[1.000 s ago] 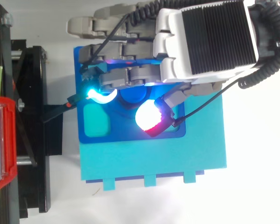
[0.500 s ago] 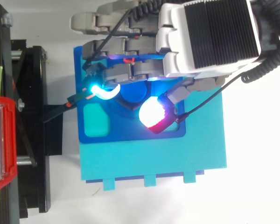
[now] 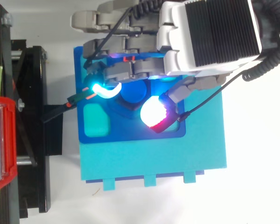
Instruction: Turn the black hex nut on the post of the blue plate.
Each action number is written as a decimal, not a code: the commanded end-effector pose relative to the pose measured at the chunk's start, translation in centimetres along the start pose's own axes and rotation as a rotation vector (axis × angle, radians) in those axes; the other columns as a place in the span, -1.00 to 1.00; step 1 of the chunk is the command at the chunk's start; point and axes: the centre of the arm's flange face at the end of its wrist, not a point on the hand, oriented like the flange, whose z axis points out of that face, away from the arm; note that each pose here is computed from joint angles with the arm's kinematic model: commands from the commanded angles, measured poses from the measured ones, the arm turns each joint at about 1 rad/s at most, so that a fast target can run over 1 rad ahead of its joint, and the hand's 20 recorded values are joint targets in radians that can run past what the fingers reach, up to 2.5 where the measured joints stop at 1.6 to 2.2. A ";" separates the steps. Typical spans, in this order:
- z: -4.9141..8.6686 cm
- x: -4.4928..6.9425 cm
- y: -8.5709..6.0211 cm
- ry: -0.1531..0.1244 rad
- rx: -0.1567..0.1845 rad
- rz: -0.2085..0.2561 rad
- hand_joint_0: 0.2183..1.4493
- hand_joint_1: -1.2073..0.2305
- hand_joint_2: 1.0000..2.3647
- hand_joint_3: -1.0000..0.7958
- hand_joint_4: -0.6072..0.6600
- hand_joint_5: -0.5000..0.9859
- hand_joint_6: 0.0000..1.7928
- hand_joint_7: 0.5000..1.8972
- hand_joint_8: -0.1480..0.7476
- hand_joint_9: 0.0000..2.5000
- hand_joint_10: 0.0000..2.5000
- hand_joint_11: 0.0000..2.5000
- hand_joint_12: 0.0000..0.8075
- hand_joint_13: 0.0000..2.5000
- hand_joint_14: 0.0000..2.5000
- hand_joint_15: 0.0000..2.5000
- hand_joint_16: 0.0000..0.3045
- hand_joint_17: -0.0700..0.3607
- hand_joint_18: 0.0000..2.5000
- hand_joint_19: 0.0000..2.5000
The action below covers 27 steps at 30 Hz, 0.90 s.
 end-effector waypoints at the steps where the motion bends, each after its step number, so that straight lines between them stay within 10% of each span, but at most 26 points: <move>1: 0.0 -0.1 0.0 -0.001 -0.004 0.000 -0.65 -0.24 -1.00 -0.44 0.52 -0.58 -0.44 -0.37 -0.58 -0.91 -0.64 -0.72 -0.40 -0.93 -1.00 -0.96 -0.75 -0.28 -0.85 -0.82; 27: -0.7 0.0 -0.7 0.023 -0.010 -0.032 -0.77 -0.10 -1.00 -0.44 0.56 -0.60 -0.44 -0.41 -0.44 -0.92 -0.39 -0.88 -0.32 -0.91 -1.00 -0.95 -0.70 -0.20 -0.82 -0.82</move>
